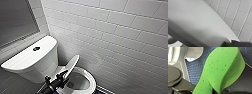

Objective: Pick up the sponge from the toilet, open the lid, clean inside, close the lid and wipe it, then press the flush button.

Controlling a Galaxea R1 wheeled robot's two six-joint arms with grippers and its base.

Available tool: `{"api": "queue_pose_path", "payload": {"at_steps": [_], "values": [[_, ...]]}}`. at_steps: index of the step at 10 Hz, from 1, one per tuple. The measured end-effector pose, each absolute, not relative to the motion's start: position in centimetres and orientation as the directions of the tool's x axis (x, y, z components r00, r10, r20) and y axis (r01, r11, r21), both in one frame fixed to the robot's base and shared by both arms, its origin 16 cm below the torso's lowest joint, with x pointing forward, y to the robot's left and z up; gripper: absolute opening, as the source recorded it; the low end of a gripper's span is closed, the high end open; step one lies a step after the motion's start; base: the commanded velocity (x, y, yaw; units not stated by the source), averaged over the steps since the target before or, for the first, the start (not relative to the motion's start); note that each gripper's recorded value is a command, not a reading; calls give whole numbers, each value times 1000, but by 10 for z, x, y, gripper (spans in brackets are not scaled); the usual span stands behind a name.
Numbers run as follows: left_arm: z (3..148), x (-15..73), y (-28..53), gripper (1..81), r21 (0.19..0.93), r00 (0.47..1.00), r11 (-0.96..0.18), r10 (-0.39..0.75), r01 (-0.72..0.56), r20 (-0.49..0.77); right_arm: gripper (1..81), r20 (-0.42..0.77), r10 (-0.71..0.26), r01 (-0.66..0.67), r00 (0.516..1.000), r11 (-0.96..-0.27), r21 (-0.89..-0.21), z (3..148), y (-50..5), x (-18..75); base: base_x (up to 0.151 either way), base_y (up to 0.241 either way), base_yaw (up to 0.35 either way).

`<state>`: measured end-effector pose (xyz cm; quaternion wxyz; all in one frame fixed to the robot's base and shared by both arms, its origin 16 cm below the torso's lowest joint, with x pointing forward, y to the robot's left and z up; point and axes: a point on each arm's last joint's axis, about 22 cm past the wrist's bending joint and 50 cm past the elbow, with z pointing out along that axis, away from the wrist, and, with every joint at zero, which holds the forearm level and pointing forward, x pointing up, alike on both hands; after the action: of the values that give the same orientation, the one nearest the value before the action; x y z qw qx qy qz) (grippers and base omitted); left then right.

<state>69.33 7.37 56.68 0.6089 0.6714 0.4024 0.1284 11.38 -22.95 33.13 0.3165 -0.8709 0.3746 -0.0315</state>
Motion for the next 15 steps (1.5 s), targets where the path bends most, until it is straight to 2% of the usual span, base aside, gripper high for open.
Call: {"api": "queue_pose_path", "payload": {"at_steps": [2, 4, 10, 15], "values": [[585, 702, 88, 811, 926, 608, 81, 732, 369, -306, 10, -156, -674, -612, 722, -517, -598, 332, -229, 121, 0, 0, 0], [594, 701, 85, 811, 927, 619, 84, 722, 365, -309, 10, -146, -677, -605, 722, -514, -608, 332, -227, 124, 0, 0, 0], [592, 709, 89, 811, 889, 575, 113, 725, 444, -380, 10, -153, -686, -614, 712, -501, -610, 338, -225, 117, 0, 0, 0], [592, 731, 120, 811, 885, 521, 129, 767, 447, -375, 10, -153, -705, -628, 692, -484, -610, 348, -227, 107, 0, 0, 0]]}}
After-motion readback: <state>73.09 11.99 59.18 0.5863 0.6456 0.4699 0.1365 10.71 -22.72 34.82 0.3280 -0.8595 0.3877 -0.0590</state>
